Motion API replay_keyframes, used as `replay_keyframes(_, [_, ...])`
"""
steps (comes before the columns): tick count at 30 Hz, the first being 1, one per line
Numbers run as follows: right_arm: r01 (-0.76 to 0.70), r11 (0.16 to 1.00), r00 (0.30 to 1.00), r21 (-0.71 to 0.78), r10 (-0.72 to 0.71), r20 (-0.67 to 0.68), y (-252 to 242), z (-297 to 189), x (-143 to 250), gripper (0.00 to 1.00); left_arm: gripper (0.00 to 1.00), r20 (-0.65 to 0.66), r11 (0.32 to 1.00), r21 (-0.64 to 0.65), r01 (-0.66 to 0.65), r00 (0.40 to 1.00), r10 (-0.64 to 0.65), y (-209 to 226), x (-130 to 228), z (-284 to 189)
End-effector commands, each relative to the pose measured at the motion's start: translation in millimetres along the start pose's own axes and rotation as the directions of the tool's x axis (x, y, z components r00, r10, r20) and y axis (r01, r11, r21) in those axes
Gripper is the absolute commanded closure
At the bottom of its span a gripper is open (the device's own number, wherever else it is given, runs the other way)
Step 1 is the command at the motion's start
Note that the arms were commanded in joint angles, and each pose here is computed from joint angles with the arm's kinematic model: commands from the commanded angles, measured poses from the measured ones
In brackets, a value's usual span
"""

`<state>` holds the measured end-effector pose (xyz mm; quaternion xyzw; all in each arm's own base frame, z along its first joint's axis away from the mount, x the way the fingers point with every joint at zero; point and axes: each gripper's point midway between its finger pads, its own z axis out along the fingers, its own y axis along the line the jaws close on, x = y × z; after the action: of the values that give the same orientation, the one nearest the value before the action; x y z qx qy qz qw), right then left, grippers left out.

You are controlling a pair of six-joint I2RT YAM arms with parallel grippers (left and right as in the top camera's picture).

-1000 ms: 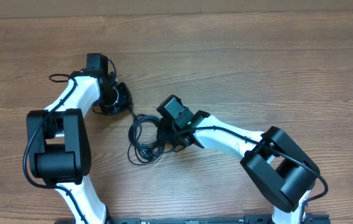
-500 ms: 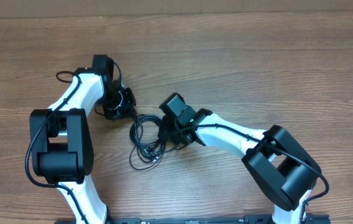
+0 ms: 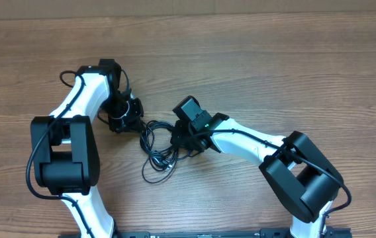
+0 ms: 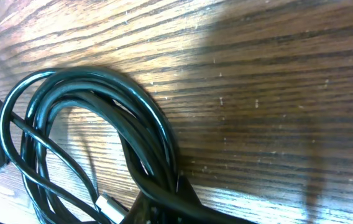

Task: Untangle cables

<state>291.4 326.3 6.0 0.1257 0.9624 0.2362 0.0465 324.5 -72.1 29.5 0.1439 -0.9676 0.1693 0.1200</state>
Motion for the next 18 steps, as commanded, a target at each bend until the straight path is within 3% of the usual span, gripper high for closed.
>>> replay_keyframes(1, [-0.003, 1.000, 1.000, 0.003, 0.003, 0.022, 1.5, 1.6, -7.2, 0.96, 0.96, -0.005, 0.996, -0.072, -0.047, 0.999, 0.046, 1.3, 1.4, 4.8])
replay_keyframes(18, [-0.003, 1.000, 1.000, 0.003, 0.003, 0.021, 1.4, 1.6, -7.2, 0.96, 0.96, -0.009, 0.963, -0.215, -0.164, 0.986, 0.166, -21.3, 15.6, 22.4])
